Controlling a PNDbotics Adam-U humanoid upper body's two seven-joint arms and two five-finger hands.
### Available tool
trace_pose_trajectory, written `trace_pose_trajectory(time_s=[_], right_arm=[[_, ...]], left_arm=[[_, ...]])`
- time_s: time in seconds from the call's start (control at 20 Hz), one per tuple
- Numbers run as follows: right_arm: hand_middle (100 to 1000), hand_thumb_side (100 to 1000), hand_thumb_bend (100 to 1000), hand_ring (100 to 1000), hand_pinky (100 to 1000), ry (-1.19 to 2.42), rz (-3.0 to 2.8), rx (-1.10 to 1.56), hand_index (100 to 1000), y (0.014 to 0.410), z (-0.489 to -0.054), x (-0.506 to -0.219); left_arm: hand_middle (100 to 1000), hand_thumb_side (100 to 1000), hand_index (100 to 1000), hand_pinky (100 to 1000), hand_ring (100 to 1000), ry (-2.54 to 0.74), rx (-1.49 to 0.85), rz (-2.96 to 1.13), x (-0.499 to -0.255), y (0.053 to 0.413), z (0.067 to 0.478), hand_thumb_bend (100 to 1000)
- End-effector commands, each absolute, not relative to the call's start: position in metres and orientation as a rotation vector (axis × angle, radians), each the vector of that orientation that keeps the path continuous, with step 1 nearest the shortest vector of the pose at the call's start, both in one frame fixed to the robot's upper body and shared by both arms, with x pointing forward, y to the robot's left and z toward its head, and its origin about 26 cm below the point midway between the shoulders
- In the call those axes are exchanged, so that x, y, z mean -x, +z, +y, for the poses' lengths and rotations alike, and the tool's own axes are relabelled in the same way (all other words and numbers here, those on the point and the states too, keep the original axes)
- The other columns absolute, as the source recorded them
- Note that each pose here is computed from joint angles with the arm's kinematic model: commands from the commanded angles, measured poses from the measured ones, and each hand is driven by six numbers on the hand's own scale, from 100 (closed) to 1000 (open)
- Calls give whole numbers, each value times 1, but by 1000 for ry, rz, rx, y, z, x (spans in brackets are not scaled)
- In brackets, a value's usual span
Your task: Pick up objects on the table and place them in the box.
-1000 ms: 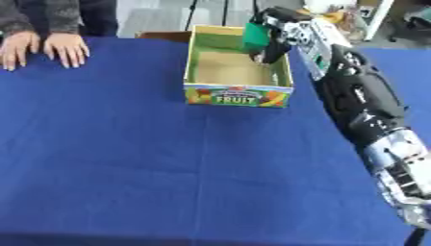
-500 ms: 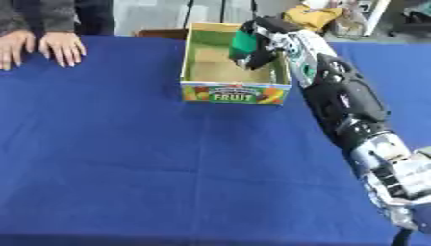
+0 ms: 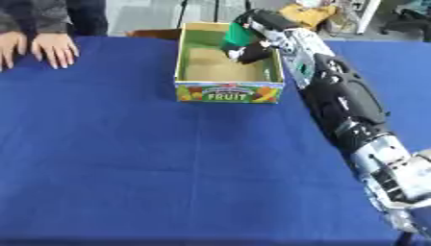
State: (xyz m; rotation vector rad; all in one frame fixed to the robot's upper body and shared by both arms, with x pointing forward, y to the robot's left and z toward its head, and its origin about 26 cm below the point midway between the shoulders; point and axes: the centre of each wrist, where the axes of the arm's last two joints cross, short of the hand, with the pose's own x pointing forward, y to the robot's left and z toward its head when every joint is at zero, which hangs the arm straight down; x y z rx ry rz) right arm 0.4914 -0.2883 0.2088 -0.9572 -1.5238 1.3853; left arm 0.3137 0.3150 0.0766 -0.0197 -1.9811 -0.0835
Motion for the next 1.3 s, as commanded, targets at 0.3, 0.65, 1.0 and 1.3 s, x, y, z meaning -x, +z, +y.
trace_pose_trajectory(time_s=[0.3,0.65,1.0,1.3], right_arm=[[785,532,249,722,660,1358,-1390,992,863,204,-296,-497],[779,527,244,711,648,1325,-1354,1003,862,189,-301,-499],[773,525,241,702,639,1315,-1365,1007,861,187,-304,-498],[759,523,245,688,621,1284,-1433,1019,861,197,-310,-494]], left_arm=[[748,731,762,666,867,-114,35,-2017,-318,89,313,579],[747,730,762,666,867,-113,37,-2020,-318,90,312,580],[747,729,761,666,867,-109,33,-2019,-318,89,313,581],[747,729,761,665,867,-99,26,-2016,-317,88,314,579]])
